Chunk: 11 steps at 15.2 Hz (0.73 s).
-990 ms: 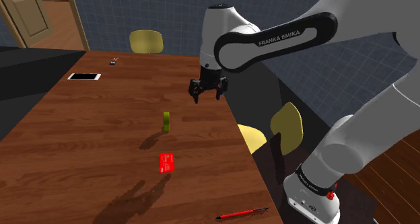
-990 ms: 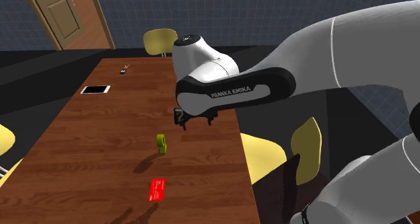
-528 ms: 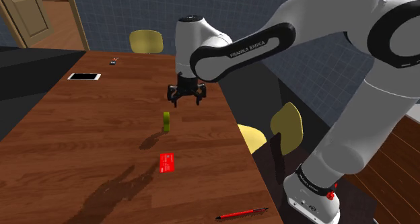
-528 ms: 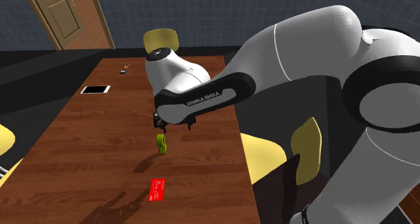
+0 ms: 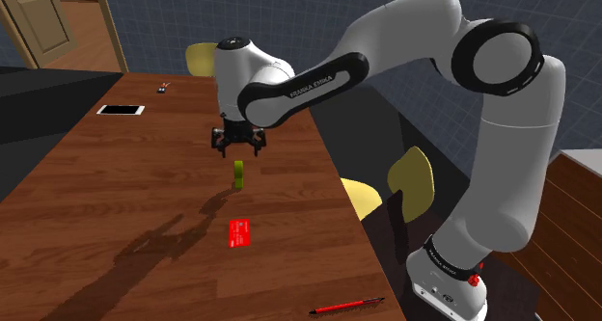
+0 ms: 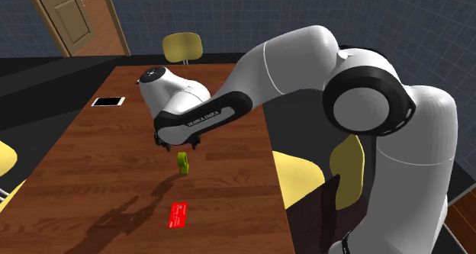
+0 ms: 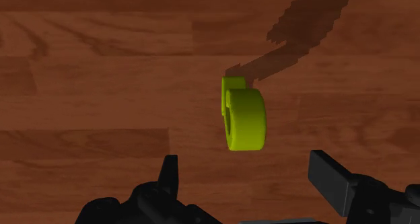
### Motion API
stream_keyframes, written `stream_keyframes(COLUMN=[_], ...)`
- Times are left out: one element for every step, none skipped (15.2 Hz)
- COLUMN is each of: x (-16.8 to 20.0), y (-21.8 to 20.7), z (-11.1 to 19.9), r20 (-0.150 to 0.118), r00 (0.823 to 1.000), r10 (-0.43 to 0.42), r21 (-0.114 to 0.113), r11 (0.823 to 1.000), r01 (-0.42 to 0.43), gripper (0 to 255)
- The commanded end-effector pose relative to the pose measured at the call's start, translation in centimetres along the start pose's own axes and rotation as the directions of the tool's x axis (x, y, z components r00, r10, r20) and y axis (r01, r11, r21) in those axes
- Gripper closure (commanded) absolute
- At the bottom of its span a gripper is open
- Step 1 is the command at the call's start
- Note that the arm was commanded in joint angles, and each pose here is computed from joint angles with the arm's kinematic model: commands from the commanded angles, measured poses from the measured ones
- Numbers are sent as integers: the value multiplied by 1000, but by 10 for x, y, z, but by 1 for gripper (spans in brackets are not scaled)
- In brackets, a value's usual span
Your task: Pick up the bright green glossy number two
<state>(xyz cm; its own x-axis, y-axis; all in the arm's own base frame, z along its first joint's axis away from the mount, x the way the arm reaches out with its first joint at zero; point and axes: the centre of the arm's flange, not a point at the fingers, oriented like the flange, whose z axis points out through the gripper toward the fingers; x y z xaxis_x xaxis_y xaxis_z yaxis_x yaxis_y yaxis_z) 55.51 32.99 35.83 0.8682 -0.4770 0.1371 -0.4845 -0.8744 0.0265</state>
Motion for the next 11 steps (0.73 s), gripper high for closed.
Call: stream_keyframes(x=[0,0,-1,-2,-3,-3,-4,-4,-3,-3,-4], y=[-6,-6,-7,-7,-7,-7,-7,-7,-7,-7,-7], z=[11,16,21,27,32,37,40,40,41,41,41], r20=[-3,-3,-3,-3,-3,-3,-3,-3,-3,-3,-3], r00=[1000,1000,1000,1000,1000,1000,1000,1000,1000,1000,1000], r10=[6,6,6,6,6,6,6,6,6,6,6], r21=[0,0,0,0,0,0,0,0,0,0,0], r11=[1000,1000,1000,1000,1000,1000,1000,1000,1000,1000,1000], r01=[-6,-6,-6,-6,-6,-6,-6,-6,-6,-6,-6], gripper=[0,0,0,0,0,0,0,0,255,255,255])
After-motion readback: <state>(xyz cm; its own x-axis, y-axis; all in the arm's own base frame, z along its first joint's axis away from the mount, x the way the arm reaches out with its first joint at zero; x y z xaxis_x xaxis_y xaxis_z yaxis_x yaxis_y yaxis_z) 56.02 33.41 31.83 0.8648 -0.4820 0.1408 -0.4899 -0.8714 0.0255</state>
